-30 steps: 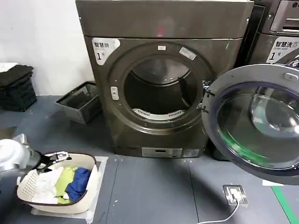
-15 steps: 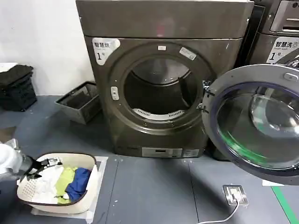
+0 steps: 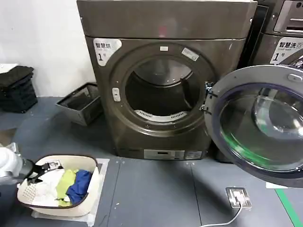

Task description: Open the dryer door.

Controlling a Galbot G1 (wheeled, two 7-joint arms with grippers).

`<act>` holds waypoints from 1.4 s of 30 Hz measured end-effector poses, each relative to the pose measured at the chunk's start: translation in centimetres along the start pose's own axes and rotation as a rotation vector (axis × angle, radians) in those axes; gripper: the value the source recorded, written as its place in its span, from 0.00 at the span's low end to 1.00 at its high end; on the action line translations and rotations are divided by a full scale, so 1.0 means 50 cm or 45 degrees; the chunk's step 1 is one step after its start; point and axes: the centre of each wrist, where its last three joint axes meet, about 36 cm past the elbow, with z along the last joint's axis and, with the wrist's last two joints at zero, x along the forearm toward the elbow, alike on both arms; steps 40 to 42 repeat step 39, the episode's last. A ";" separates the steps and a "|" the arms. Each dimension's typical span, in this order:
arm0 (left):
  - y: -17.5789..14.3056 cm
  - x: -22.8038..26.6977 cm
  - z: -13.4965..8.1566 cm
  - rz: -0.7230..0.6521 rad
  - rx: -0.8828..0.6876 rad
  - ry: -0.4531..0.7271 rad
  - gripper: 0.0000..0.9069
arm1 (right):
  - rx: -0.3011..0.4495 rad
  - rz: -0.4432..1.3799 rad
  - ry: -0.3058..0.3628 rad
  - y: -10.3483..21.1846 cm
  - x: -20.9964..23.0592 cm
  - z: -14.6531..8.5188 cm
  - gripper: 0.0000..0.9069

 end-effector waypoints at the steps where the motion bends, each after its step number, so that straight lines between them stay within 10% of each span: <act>1: 0.001 -0.001 0.000 -0.001 0.000 0.001 1.00 | 0.001 -0.001 0.000 0.000 0.000 0.000 1.00; 42: 0.011 -0.034 0.036 -0.006 0.006 0.075 1.00 | -0.033 -0.011 0.005 0.005 0.000 -0.008 1.00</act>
